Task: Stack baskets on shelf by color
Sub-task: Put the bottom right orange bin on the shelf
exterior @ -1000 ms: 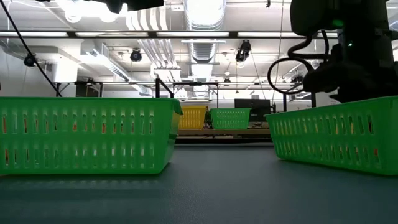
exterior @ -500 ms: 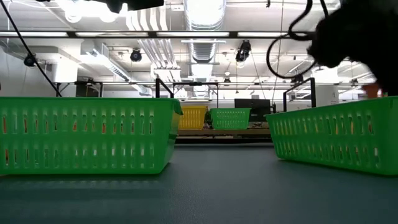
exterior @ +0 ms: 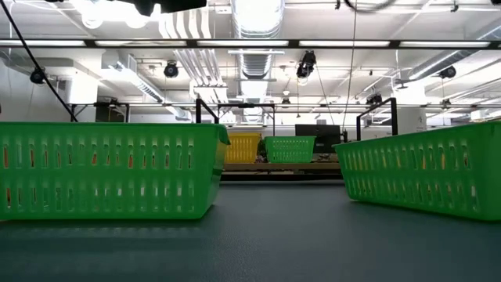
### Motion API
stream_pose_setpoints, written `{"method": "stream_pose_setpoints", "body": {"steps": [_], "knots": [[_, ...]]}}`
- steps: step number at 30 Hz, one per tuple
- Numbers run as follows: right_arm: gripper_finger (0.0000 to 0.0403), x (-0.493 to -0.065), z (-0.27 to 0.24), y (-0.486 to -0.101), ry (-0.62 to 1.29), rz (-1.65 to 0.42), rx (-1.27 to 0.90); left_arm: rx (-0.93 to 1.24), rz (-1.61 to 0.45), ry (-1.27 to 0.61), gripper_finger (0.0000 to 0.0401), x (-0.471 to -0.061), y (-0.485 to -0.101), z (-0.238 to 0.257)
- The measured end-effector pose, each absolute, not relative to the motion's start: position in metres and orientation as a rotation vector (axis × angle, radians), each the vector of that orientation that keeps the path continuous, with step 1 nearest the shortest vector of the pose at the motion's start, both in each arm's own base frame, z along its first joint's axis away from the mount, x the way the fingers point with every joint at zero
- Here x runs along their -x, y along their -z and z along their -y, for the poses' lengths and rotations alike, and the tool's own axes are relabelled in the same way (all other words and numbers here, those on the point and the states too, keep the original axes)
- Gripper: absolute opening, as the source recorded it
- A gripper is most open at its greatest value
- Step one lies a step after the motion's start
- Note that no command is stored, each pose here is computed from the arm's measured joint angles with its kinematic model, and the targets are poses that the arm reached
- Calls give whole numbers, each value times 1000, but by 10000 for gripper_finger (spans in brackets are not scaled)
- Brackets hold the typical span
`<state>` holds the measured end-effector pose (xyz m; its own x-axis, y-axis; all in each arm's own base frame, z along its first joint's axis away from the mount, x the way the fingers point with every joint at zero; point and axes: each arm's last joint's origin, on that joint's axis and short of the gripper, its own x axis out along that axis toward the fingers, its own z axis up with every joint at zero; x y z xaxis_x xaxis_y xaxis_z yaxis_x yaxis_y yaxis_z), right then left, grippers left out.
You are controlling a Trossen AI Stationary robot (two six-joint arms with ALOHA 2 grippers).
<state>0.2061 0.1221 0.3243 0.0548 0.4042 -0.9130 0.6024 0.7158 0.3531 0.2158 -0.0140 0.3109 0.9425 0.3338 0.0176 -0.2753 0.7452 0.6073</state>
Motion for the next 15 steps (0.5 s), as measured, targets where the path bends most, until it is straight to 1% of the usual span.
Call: {"method": "stream_pose_setpoints", "body": {"steps": [4,7,9,11,15], "knots": [[8,-218,-128,-343,89,-1382,-802,-642,-71,-342,0,-216,-313,14],[8,-233,-134,-352,-47,-1244,-671,-641,-69,-342,0,-216,-313,14],[8,-243,-136,-356,-103,-1172,-561,-642,-72,-341,0,-216,-313,14],[8,-254,-134,-360,-108,-1109,-454,-642,-71,-341,0,-216,-313,14],[8,-278,-119,-362,-15,-1026,-280,-643,-76,-340,0,-216,-311,14]]}}
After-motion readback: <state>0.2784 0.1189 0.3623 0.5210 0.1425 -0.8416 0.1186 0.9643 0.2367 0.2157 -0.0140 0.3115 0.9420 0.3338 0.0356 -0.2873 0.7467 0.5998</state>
